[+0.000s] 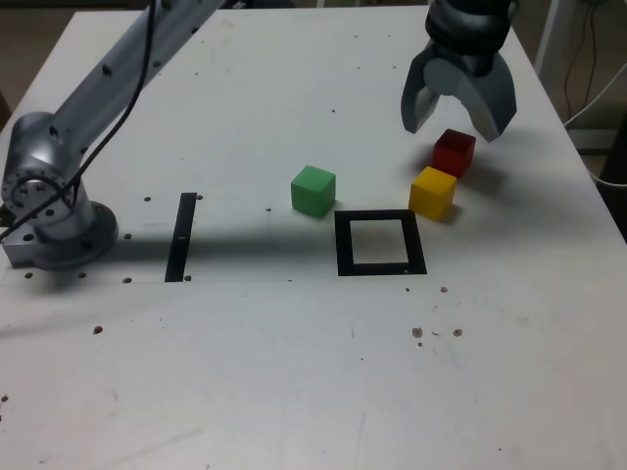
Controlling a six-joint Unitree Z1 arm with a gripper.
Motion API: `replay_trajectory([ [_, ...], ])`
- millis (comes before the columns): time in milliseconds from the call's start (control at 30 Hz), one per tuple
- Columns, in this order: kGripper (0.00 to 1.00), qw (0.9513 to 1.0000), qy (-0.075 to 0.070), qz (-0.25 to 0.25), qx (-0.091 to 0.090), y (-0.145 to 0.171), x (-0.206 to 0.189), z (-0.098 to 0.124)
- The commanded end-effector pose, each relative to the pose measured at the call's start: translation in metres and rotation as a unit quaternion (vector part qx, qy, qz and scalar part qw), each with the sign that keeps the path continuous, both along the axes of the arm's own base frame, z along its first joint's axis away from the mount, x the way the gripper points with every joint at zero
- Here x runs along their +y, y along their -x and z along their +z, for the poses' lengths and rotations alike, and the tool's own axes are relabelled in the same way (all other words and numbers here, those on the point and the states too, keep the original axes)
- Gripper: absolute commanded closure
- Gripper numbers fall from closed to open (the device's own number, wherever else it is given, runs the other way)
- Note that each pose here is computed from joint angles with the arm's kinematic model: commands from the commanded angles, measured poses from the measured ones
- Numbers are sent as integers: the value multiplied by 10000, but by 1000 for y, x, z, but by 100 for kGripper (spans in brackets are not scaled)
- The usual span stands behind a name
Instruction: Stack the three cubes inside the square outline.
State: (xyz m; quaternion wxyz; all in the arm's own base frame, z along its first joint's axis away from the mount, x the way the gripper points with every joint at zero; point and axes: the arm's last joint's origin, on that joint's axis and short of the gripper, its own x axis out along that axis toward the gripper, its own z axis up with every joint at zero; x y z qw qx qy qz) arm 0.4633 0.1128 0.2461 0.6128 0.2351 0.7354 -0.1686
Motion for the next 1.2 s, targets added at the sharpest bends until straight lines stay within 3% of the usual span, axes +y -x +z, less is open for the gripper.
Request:
replay_trajectory([
  [0, 3, 10000, 25, -4, 82, -4, -1, -8],
  [367, 6, 9998, 67, 15, 184, -11, -4, -24],
  [633, 30, 9995, 37, 85, 294, -15, -5, -37],
  [900, 58, 9996, -37, 69, 260, -17, -9, -38],
  [1167, 61, 9996, -34, 63, 271, -17, -10, -39],
])
